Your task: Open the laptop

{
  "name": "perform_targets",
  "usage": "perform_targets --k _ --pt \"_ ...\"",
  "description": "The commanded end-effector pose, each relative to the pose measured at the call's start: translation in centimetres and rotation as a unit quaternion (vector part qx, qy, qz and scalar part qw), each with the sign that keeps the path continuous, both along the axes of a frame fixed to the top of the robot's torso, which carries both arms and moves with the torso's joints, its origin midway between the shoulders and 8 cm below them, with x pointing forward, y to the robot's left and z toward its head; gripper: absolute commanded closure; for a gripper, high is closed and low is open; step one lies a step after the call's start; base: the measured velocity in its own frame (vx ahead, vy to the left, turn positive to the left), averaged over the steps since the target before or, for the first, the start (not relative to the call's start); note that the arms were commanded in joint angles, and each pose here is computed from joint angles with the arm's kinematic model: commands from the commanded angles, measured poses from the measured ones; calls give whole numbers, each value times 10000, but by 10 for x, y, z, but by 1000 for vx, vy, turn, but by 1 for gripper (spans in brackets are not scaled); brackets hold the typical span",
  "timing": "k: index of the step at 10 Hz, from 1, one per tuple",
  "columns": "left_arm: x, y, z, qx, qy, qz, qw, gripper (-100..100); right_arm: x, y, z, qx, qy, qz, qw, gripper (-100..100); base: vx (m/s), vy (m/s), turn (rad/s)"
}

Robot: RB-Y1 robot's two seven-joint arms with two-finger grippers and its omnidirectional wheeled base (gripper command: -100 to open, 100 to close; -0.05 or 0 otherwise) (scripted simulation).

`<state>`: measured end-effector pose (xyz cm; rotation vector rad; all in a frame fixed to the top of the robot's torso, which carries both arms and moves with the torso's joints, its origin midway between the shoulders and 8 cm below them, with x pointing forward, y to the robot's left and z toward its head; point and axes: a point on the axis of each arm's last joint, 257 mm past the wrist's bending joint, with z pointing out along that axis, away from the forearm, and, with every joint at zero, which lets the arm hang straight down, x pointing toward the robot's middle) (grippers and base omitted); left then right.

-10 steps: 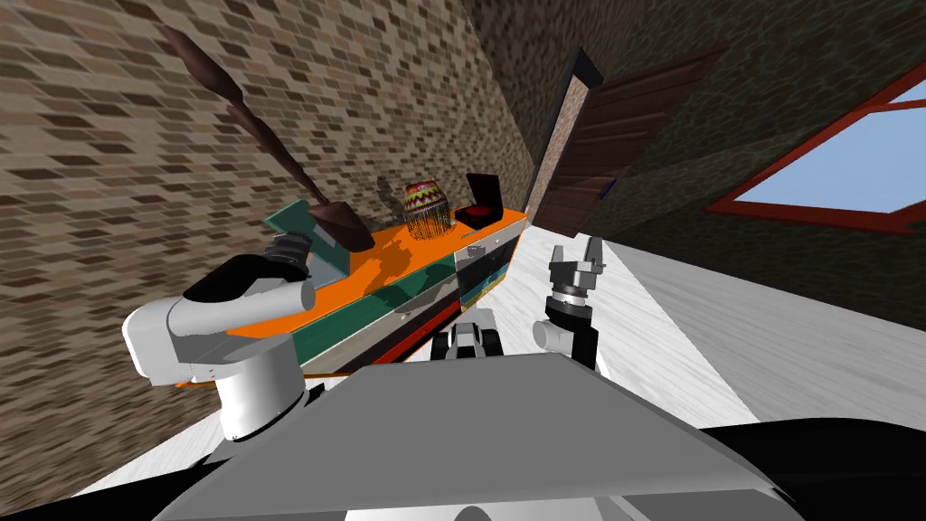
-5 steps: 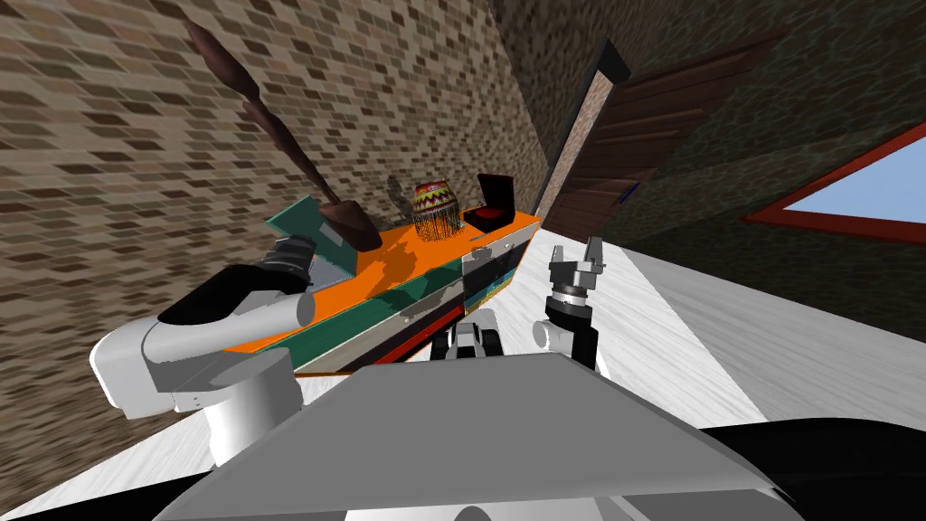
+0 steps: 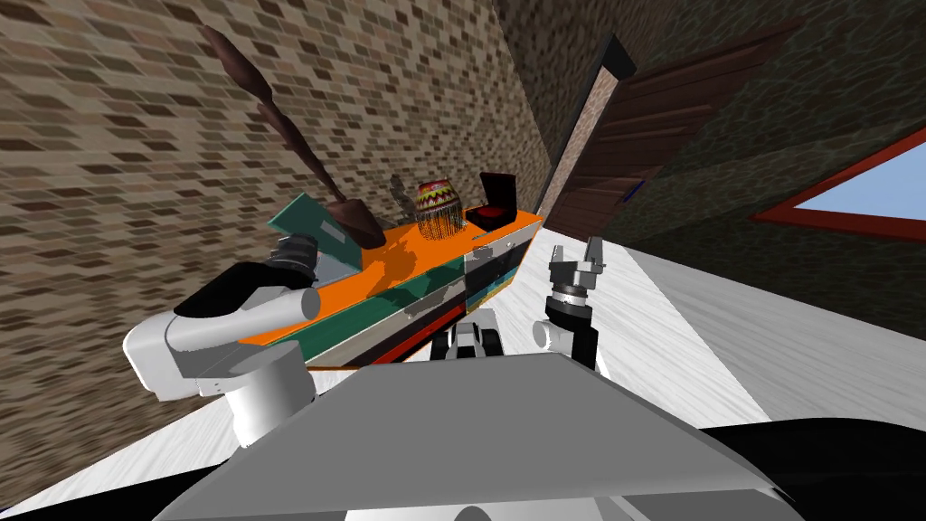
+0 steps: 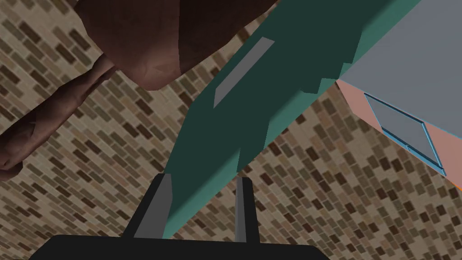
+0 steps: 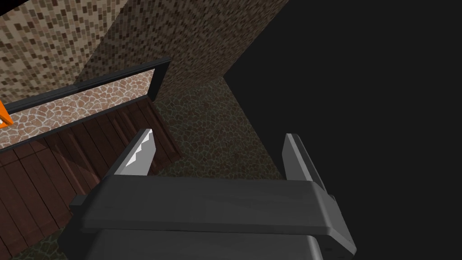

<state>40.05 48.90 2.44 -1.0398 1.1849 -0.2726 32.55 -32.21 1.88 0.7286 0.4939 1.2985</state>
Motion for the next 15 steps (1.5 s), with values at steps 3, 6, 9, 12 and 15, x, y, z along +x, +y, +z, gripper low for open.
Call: perform_targets --k 3,6,9,12,15 --pt "26 11 -7 -851 -486 -35 9952 100 0 0 0 0 0 0 10000 0 -84 48 -19" --pt "33 15 -8 -1059 -608 -30 9925 100 0 0 0 0 0 0 10000 0 -58 34 -8" --pt "50 13 -25 -1783 -1032 -164 9784 100 0 0 0 0 0 -1 10000 0 -35 32 80" --pt "61 10 -38 -2308 -1341 -259 9634 100 0 0 0 0 1 0 10000 0 -31 27 52" --pt "73 6 -51 -2830 -1647 -342 9442 100 0 0 0 0 0 0 10000 0 -34 23 55"
